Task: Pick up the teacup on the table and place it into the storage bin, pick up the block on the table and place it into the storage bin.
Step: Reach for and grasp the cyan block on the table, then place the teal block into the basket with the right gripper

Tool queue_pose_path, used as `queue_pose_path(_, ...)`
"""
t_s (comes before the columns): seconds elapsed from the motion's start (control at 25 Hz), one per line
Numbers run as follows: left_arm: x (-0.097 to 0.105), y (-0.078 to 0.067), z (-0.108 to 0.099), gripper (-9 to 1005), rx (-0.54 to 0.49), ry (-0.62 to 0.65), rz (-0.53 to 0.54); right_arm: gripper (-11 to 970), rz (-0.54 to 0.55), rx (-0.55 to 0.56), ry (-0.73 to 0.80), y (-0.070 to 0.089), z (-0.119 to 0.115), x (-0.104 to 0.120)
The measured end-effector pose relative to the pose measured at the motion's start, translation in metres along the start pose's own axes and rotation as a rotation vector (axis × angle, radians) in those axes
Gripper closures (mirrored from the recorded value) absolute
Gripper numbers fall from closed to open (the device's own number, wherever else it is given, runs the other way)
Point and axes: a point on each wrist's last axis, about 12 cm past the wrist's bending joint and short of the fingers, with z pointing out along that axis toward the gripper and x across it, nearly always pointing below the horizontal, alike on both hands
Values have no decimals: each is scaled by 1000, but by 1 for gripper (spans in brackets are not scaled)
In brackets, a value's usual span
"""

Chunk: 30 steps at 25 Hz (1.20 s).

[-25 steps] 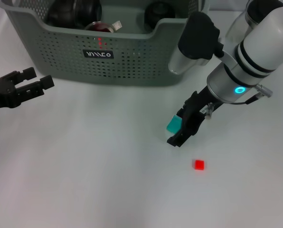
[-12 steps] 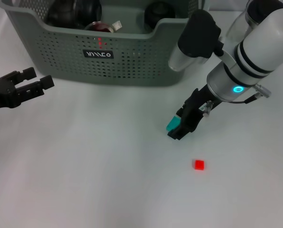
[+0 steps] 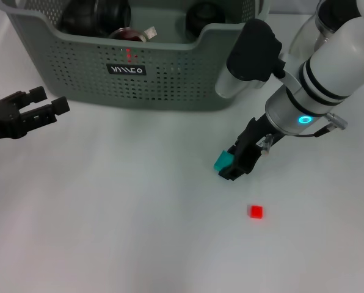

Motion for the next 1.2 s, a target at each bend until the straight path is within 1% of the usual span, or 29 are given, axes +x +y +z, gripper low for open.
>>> queue_pose_path(0.36, 0, 0, -1, 136, -1, 0, -2, 495, 5, 0, -10, -1, -3, 0)
queue_pose_path(0.52, 1, 0, -2, 136, -4, 1, -3, 525, 22, -21, -84, -2, -14, -3)
queue_pose_path(0.64, 3, 0, -3, 136, -7, 1, -6, 522, 30, -86, -229, -3, -38, -2)
queue_pose_path(0.8, 3, 0, -4, 136, -8, 2, -8, 517, 11, -233, -505, -3, -82, 9)
queue_pose_path(0.92, 2, 0, -2, 136, -4, 1, -4, 514, -22, -332, -702, -2, -110, 16)
queue_pose_path(1.0, 0, 0, 0, 136, 0, 0, 0, 512, -30, -349, -808, -3, -123, 17)
queue_pose_path(1.08, -2, 0, 1, 136, 3, -1, 4, 510, -16, -332, -918, -6, -133, 13)
queue_pose_path(1.2, -3, 0, 2, 136, 7, -1, 2, 507, 24, -243, -1024, -16, -144, 1)
